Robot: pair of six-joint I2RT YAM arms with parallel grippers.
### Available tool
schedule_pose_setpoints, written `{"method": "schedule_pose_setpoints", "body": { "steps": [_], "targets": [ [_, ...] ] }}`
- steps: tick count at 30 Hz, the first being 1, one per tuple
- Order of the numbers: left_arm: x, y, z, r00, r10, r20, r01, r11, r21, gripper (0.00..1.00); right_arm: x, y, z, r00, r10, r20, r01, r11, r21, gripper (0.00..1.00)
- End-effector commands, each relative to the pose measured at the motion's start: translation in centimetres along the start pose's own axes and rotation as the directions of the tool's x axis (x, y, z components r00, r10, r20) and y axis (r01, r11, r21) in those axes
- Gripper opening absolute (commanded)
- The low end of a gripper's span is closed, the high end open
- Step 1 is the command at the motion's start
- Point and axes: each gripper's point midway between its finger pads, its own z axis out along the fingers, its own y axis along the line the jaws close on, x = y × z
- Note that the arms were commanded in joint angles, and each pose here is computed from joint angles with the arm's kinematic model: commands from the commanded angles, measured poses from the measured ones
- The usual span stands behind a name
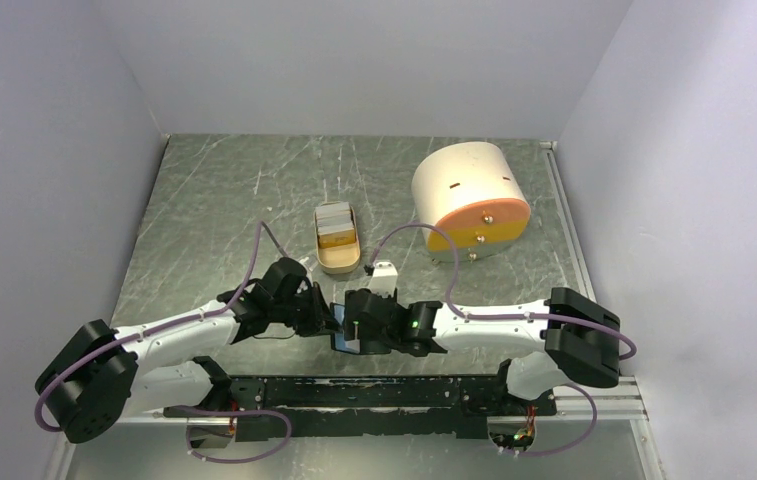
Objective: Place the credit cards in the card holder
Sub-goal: Open the card holder at the center of the board.
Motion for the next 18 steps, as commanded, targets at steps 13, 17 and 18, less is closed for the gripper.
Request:
{"method": "schedule_pose_setpoints", "body": {
  "steps": [13,17,18],
  "targets": [
    [-0.9,-1.6,-0.8,0.999,0.003,0.054,-0.005,0.999,0.042,0.09,2.5,-5.9,0.1,0.998,-0.056,-0.042,0.063,0.982,0.176,0.62],
    [-0.9,-1.6,-1.0,0.998,0.005,0.057,-0.007,0.999,0.041,0.09,2.8,-8.1,-0.6,0.999,-0.045,-0.029,0.05,0.973,0.227,0.61],
    [-0.9,-1.4,-1.0,0.998,0.008,0.06,-0.01,0.999,0.033,0.09,2.8,-8.5,-0.7,0.999,-0.04,-0.025,0.044,0.972,0.231,0.6]
  ]
}}
